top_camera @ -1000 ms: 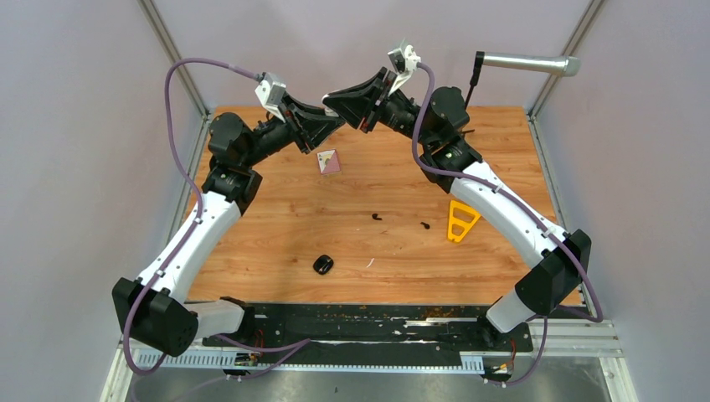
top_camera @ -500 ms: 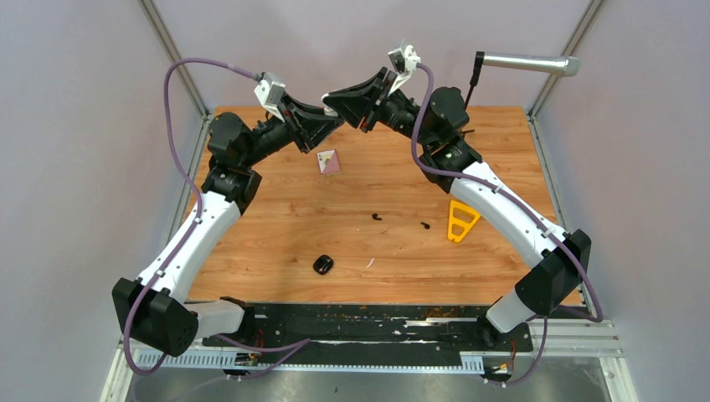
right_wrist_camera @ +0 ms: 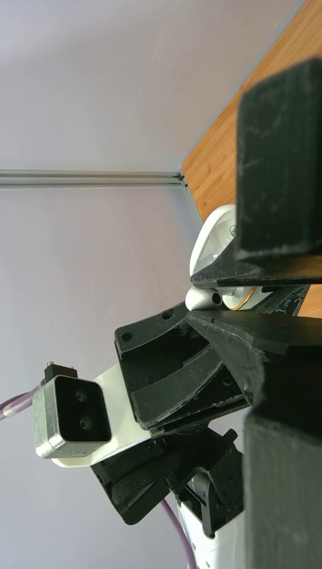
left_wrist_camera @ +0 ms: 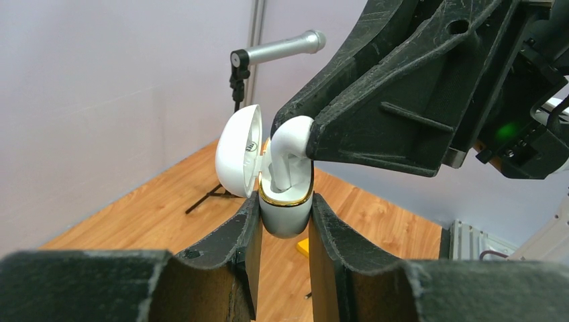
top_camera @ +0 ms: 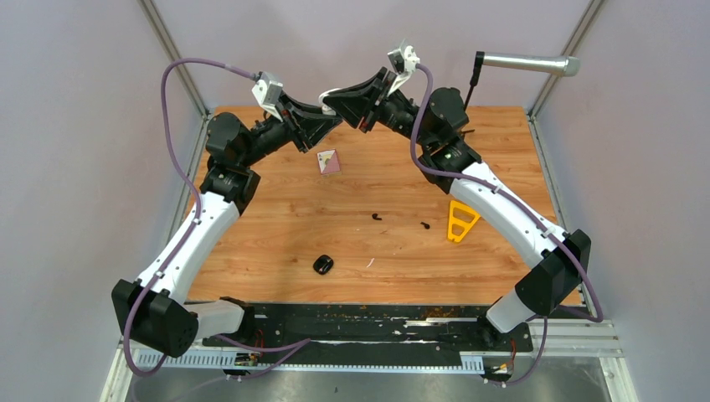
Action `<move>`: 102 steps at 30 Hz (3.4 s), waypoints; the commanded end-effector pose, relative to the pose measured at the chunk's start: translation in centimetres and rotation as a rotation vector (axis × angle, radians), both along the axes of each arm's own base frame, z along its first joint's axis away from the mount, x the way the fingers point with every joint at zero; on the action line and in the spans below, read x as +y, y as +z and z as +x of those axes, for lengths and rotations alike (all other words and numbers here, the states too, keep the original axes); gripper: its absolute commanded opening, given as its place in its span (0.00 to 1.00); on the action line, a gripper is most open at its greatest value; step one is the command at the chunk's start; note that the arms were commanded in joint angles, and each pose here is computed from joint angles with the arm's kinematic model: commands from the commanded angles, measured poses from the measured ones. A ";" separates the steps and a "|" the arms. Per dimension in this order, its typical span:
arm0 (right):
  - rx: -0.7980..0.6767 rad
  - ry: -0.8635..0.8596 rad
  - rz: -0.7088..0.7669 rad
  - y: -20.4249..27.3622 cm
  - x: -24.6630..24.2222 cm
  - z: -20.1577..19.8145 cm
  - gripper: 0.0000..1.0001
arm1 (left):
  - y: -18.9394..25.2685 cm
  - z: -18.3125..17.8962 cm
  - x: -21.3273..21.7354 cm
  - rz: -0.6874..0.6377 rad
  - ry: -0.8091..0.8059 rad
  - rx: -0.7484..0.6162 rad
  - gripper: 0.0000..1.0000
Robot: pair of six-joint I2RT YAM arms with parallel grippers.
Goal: Insert the wireless bluetooth earbuds into the charging case
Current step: Place the earbud in the charging case.
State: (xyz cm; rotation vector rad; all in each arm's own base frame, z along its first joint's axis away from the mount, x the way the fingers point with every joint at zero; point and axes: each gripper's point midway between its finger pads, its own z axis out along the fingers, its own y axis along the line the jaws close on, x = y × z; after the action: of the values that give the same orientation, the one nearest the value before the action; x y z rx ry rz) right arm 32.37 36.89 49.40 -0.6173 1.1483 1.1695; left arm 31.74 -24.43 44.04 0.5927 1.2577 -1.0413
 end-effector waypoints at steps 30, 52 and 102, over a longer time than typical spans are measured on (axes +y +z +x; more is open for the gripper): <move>-0.033 -0.036 -0.022 -0.8 -0.1 -0.2 0.21 | 3.1 -1.7 1.0 -0.042 0.006 -0.096 0.00; -0.104 -0.047 0.023 3.9 -0.3 -0.4 0.47 | 1.6 -1.8 0.8 -0.025 -0.011 -0.089 0.00; 0.148 0.342 -0.491 -8.9 -1.0 -3.3 0.99 | -7.6 -6.4 0.0 0.182 -0.170 -0.266 0.00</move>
State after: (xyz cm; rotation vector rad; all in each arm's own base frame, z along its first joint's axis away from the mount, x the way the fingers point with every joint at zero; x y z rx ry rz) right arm 28.81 35.59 38.45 -1.1707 1.5637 1.2457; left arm 26.33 -24.45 35.25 0.9197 1.1526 -0.9838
